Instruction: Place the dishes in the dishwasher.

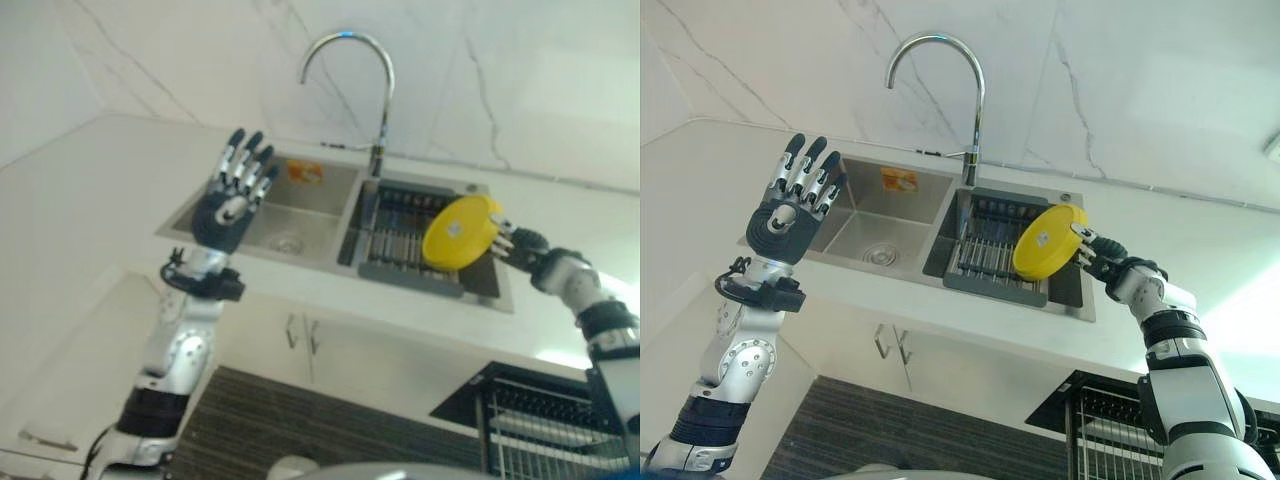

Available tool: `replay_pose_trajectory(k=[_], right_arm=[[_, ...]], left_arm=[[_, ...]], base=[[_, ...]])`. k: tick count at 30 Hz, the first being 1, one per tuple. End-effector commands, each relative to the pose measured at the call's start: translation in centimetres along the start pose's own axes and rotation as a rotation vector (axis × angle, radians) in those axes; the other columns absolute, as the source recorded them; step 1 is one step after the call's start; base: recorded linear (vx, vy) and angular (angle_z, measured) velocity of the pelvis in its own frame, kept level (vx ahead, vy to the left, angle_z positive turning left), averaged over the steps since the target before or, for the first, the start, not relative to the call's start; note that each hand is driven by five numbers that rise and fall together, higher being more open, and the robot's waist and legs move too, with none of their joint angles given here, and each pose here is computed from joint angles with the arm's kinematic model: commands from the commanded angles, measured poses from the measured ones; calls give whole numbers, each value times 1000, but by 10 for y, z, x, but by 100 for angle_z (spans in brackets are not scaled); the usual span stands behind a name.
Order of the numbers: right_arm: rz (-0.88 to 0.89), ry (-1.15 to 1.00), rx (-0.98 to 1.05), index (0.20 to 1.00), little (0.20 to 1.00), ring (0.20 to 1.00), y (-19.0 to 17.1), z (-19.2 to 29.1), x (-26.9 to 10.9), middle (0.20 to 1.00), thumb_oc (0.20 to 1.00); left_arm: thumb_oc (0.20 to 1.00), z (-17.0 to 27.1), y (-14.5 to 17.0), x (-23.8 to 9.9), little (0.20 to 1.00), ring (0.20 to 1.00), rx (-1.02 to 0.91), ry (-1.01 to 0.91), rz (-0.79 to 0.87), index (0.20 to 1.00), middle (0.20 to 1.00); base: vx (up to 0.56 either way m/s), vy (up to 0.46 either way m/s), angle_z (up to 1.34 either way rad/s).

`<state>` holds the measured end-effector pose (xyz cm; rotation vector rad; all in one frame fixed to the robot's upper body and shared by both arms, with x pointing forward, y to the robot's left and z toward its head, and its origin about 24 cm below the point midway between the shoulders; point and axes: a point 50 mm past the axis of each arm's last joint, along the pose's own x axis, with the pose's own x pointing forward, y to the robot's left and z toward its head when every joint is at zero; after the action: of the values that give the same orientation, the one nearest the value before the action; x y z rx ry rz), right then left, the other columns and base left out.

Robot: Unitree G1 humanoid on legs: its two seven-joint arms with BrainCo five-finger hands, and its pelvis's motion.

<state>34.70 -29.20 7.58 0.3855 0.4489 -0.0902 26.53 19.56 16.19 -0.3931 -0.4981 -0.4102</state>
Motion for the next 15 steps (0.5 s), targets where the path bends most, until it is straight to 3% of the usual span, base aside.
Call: replay_pose_trajectory(k=[1,15], right_arm=[[51,-110,-23,1000,1000,1000,21,44,1,1000,1000],[54,-87,-23,1000,1000,1000,24,35,5,1000,1000]], left_arm=[[1000,11,-6,17,1000,1000,14,-47,-64,1000,1000],[1000,10,-6,16,1000,1000,16,-29,-58,1000,1000]], base=[[7,0,3],[13,-1,2]])
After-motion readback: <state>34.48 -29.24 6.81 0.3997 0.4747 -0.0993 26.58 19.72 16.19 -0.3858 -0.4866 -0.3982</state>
